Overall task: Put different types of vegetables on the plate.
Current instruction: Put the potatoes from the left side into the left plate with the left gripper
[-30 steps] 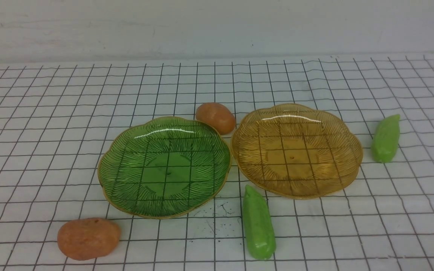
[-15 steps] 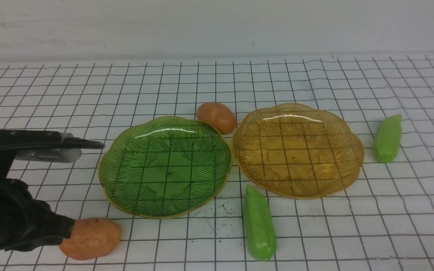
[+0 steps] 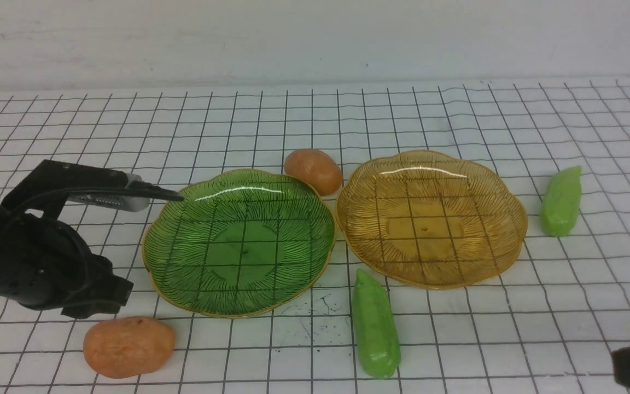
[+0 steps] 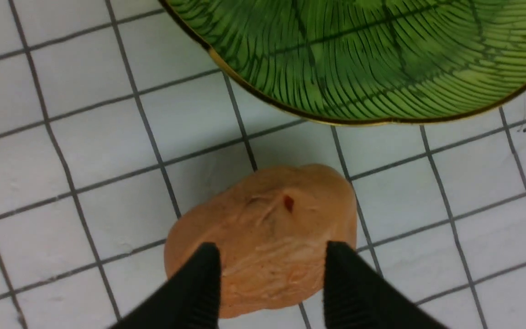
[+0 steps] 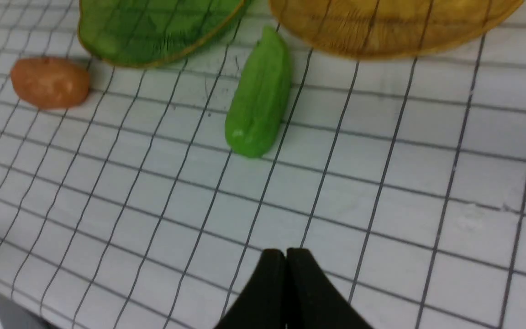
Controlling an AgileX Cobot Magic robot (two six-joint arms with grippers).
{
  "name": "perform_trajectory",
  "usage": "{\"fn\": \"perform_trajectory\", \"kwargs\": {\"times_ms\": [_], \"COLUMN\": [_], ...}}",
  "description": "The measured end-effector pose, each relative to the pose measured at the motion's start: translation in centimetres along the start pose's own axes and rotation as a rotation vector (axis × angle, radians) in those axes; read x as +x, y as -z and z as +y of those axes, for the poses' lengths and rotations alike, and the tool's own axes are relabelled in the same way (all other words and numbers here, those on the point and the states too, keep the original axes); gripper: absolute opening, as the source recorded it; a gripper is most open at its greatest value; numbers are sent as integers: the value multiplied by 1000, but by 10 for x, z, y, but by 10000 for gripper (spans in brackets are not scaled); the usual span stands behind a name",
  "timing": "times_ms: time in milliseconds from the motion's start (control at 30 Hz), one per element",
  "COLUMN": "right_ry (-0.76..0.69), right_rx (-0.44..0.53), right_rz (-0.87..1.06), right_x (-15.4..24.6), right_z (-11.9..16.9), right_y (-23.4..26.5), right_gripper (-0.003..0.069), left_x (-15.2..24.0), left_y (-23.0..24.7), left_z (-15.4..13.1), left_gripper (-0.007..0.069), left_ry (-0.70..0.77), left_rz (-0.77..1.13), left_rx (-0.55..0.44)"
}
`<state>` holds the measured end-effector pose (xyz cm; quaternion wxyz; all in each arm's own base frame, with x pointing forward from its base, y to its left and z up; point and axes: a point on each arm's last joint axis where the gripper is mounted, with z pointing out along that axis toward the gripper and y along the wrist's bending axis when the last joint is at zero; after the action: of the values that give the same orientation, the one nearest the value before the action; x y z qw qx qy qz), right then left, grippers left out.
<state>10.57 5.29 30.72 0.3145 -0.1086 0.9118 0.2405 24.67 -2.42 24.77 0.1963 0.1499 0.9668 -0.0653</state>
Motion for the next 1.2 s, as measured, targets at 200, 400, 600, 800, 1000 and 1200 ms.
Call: {"fn": "perform_trajectory", "kwargs": {"times_ms": [200,400,600,800,1000,1200], "right_ry": [2,15,23,26,25,25], "right_rx": [-88,-120,-118,-118,-120,-120], "right_rz": [-11,-48,-53,-53,-54,-54], "right_x": [3,0,0,0,0,0], "right_z": [1,3,3,3,3,3], "right_y": [-14,-14,-15,-15,-14,-14], "right_gripper": [-15,-15,-15,-15,-15,-15], "left_x": [-1,-2,-2,-8,-11,-10], "left_y": [-10,-34,-59,-68,-76,-73], "left_z": [2,7,6,-5,-5,-5], "left_gripper": [619,682,682,682,659,596], "left_ry": [-130,-178,-231,-368,-385,-323], "left_rz": [22,85,153,159,188,201], "left_rx": [7,30,65,77,74,64]}}
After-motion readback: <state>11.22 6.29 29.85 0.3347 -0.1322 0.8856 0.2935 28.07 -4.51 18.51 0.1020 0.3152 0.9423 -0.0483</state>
